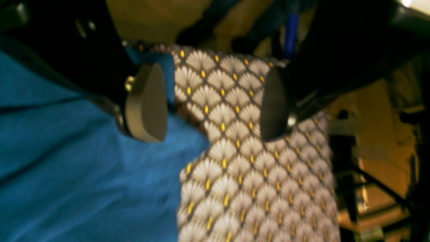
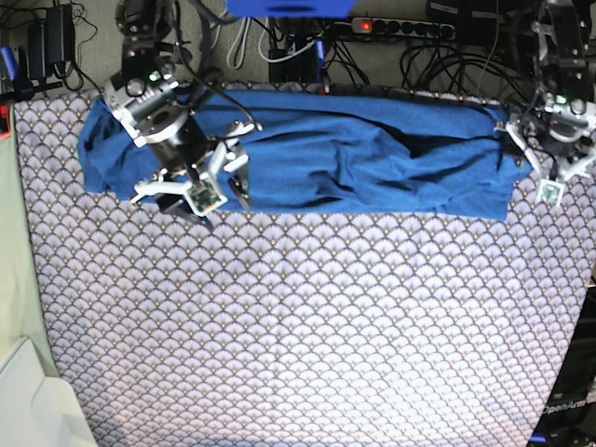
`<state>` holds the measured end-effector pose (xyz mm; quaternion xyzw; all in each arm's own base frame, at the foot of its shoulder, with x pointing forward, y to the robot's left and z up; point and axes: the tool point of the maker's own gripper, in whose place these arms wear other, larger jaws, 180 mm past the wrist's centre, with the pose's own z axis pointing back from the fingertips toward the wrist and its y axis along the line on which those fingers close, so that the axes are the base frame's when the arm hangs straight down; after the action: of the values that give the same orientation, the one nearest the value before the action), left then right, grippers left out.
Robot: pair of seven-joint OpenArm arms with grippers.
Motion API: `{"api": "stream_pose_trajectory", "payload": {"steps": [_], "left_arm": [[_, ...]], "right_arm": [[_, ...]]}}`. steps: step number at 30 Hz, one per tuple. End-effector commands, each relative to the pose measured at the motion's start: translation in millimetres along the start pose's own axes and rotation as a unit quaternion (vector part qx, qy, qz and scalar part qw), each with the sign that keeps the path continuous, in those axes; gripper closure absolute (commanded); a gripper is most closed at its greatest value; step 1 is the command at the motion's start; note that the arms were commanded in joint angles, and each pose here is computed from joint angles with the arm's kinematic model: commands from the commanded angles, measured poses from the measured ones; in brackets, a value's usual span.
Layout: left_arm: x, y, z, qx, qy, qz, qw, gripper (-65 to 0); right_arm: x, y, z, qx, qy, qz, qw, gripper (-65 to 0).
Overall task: Fold the T-shirt properly
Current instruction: 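Open the left gripper and move it to the shirt's folded end, then lower the left gripper onto the blue strip's end and grasp it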
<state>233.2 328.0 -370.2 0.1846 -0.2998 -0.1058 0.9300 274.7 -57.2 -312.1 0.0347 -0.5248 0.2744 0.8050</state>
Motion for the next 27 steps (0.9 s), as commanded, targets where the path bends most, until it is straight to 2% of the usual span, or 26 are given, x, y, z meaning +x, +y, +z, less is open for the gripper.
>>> {"api": "stream_pose_trajectory", "payload": {"steps": [1, 4, 7, 11, 21, 27], "left_arm": [[9, 10, -1, 0.011, -0.012, 0.001, 1.000, -42.2], [-2, 3, -9, -0.010, 0.002, 0.024, 1.000, -42.2], [0, -7, -10, -0.044, -0.008, 0.060, 0.997, -42.2], [8, -14, -7, -0.066, -0.022, 0.079, 0.994, -42.2], [13, -17, -9, -0.076, -0.028, 0.096, 0.992, -42.2], [1, -15, -27, -0.078, -0.003, 0.118, 0.990, -42.2]], "right_arm": [[13, -2, 1, -0.003, -0.025, -0.002, 0.9997, -35.1], [13, -2, 1, -0.002, -0.026, -0.003, 0.9997, -35.1], [13, -2, 1, -0.002, -0.026, -0.003, 0.9997, -35.1], [13, -2, 1, -0.002, -0.024, -0.002, 0.9997, -35.1], [13, -3, 1, -0.003, -0.024, -0.001, 0.9997, -35.1], [13, -2, 1, -0.003, -0.024, -0.001, 0.9997, -35.2]]}}
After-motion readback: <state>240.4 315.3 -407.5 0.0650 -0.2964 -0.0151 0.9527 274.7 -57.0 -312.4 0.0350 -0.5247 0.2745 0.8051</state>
